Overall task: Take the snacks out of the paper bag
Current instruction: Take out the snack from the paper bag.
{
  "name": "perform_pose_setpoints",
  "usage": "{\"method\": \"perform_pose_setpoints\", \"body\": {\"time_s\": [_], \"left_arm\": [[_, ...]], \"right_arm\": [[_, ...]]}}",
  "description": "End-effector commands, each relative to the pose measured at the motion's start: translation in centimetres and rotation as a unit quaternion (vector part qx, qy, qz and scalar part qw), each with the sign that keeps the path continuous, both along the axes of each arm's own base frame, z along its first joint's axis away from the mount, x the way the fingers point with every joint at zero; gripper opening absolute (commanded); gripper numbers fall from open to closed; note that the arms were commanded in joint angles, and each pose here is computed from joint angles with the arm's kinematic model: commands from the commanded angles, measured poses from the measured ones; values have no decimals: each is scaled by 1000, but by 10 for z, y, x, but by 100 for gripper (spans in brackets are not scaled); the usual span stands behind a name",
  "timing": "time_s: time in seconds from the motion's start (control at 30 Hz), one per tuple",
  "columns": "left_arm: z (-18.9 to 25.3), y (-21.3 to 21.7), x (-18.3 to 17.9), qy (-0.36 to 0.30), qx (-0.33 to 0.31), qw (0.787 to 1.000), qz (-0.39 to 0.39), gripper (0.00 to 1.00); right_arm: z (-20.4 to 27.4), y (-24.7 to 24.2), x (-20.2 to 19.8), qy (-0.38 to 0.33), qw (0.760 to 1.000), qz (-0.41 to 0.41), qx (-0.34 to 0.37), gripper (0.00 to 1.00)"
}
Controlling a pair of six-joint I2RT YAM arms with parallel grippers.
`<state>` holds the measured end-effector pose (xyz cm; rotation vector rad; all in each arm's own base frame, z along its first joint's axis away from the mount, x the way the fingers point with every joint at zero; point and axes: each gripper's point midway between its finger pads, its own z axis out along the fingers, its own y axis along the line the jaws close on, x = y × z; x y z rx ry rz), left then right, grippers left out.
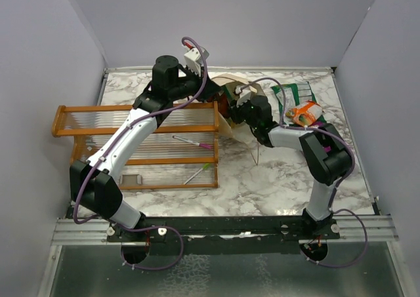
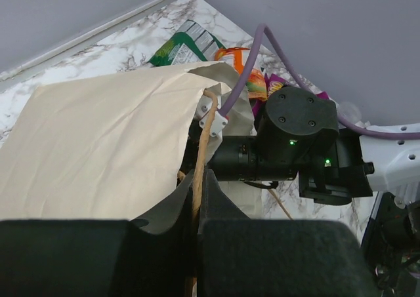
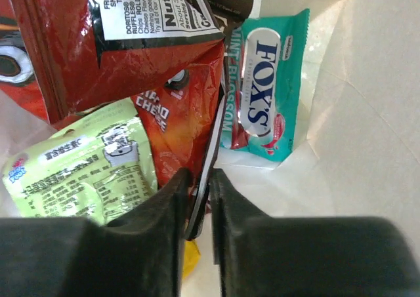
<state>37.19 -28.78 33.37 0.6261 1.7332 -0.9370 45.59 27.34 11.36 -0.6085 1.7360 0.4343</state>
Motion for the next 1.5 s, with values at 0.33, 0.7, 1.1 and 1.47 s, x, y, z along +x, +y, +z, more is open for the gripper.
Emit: {"method": "perform_pose_setpoints", "body": {"time_s": [0.33, 0.7, 1.1, 1.47], "left_arm": [[-7, 18, 25, 33, 6, 999, 41, 0], [1, 23, 24, 30, -10, 999, 42, 0], [0, 35, 33, 39, -3, 996, 74, 0], [-10, 42, 42, 57, 9, 993, 102, 0]], "right_arm": [[89, -9, -39, -41, 994, -1, 101, 1], [128, -30, -64, -50, 990, -26, 127, 1], [188, -36, -119, -55, 979, 24, 195, 1], [251, -63, -158, -85, 968, 8, 236, 2]]}}
